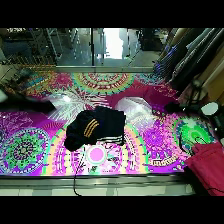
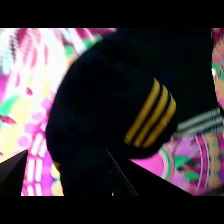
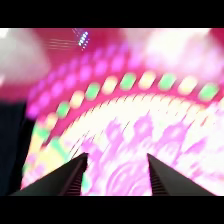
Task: Fold the clothes and pants, and hang the long-sleeved shirts on hangers.
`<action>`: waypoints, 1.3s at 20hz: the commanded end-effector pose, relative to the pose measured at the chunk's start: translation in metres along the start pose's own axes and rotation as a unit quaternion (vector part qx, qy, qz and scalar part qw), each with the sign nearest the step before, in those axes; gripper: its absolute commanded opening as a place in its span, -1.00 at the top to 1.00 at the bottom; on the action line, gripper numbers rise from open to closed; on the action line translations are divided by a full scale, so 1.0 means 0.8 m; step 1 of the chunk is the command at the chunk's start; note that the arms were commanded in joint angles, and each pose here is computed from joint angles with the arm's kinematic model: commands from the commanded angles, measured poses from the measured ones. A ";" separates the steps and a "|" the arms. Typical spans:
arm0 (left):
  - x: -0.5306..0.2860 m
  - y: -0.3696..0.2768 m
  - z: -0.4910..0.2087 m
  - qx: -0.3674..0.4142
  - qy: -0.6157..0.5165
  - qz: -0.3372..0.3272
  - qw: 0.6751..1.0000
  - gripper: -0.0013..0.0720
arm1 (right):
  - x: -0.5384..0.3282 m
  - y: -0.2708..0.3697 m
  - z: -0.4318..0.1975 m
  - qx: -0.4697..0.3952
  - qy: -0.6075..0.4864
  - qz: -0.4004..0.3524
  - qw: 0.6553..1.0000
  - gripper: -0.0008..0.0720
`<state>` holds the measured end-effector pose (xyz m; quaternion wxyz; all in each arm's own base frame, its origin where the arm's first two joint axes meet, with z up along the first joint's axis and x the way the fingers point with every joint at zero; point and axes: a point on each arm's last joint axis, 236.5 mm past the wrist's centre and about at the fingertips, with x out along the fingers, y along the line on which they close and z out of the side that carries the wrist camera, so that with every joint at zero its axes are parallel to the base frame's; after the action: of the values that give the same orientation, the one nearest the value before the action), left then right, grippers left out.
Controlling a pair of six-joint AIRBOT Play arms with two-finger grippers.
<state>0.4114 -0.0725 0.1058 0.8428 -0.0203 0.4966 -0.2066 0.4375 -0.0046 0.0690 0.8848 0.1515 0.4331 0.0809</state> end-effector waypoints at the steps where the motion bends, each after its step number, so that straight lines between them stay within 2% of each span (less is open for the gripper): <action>1: 0.084 -0.090 -0.138 0.171 0.166 -0.060 0.969 -0.89 | 0.014 0.096 -0.114 0.046 0.160 0.207 0.964 -0.46; 4: 0.132 -0.074 -0.196 0.266 0.216 0.033 0.939 -0.90 | 0.046 0.123 -0.150 0.089 0.195 0.241 0.947 -0.46; 5: 0.140 -0.074 -0.195 0.279 0.207 0.048 0.936 -0.90 | 0.057 0.131 -0.147 0.100 0.189 0.246 0.945 -0.45; 7: 0.147 -0.087 -0.190 0.272 0.189 0.036 0.943 -0.90 | 0.078 0.149 -0.140 0.132 0.178 0.264 0.939 -0.44; 8: 0.151 -0.091 -0.187 0.238 0.179 0.025 0.954 -0.90 | 0.088 0.154 -0.142 0.144 0.181 0.269 0.935 -0.44; 11: 0.152 -0.105 -0.169 0.051 0.143 -0.061 0.986 -0.90 | 0.116 0.156 -0.167 0.151 0.208 0.269 0.928 -0.44; 13: 0.144 -0.097 -0.136 -0.066 0.097 -0.108 0.987 -0.89 | 0.126 0.155 -0.171 0.139 0.205 0.268 0.931 -0.44; 15: 0.137 -0.059 -0.111 -0.172 0.058 -0.102 0.978 -0.87 | 0.130 0.157 -0.165 0.128 0.190 0.271 0.935 -0.44; 16: 0.136 -0.046 -0.105 -0.199 0.046 -0.102 0.974 -0.84 | 0.132 0.156 -0.161 0.124 0.181 0.271 0.937 -0.43; 17: 0.138 -0.043 -0.101 -0.226 0.043 -0.116 0.966 -0.70 | 0.135 0.155 -0.158 0.125 0.174 0.266 0.940 -0.43; 18: 0.145 -0.047 -0.102 -0.240 0.049 -0.129 0.961 -0.68 | 0.139 0.152 -0.155 0.125 0.168 0.260 0.943 -0.43; 21: 0.179 -0.075 -0.127 -0.233 0.098 -0.150 0.956 -0.68 | 0.140 0.151 -0.154 0.126 0.166 0.258 0.943 -0.43; 25: 0.208 -0.099 -0.118 -0.239 0.083 -0.157 0.955 -0.67 | 0.140 0.152 -0.156 0.125 0.168 0.259 0.943 -0.39; 26: 0.213 -0.100 -0.114 -0.242 0.075 -0.154 0.955 -0.40 | 0.143 0.153 -0.156 0.124 0.166 0.255 0.944 -0.39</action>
<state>0.3696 -0.1786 -0.0569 0.7264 -0.2647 0.5971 -0.2136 0.4051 0.1656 -0.0446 0.7204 0.3528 0.5290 0.2770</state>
